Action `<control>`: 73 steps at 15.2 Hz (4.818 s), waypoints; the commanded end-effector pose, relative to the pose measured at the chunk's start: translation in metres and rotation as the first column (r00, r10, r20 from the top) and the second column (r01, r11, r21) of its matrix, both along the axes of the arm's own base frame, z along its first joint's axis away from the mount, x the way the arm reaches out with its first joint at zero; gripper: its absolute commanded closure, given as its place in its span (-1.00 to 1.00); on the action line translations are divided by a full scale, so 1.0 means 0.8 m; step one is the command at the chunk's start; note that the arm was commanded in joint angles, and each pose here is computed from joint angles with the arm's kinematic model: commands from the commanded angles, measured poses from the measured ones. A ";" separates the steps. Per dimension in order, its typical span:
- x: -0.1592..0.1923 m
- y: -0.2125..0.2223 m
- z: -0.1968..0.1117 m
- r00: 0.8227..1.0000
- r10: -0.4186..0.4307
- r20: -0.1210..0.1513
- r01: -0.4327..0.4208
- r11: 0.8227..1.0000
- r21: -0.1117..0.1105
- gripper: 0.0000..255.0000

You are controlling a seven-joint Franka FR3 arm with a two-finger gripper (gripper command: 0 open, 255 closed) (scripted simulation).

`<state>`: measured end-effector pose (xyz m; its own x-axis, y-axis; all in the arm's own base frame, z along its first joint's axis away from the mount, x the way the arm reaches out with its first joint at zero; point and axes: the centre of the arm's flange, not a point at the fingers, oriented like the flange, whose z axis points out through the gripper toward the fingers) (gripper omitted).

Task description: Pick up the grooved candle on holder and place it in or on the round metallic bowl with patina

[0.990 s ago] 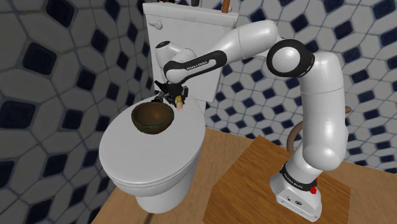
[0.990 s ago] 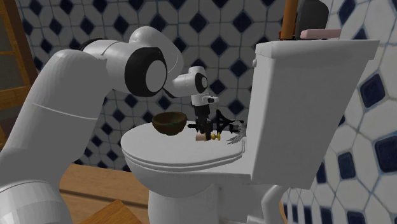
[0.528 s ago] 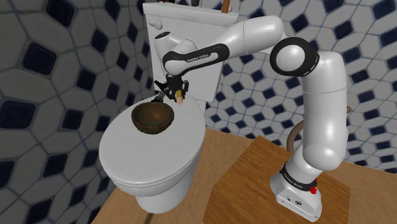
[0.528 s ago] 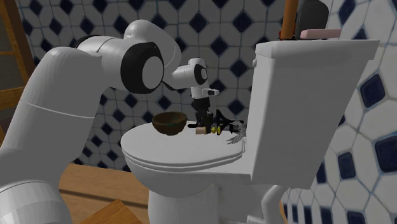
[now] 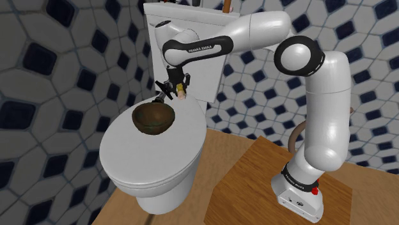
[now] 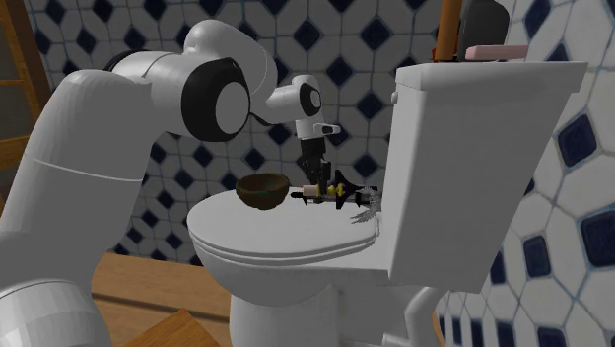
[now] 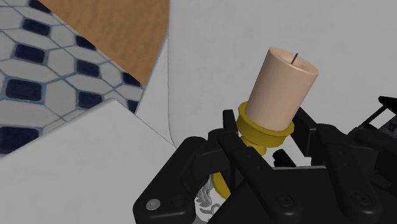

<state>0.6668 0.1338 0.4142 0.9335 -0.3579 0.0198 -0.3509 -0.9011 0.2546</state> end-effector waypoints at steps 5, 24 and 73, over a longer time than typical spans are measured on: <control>-0.001 0.000 0.040 1.000 0.000 0.000 0.000 1.000 0.000 1.00; -0.028 0.129 0.118 1.000 0.000 0.000 0.000 1.000 0.000 1.00; -0.050 0.266 0.085 1.000 0.000 0.000 0.000 1.000 0.000 -1.00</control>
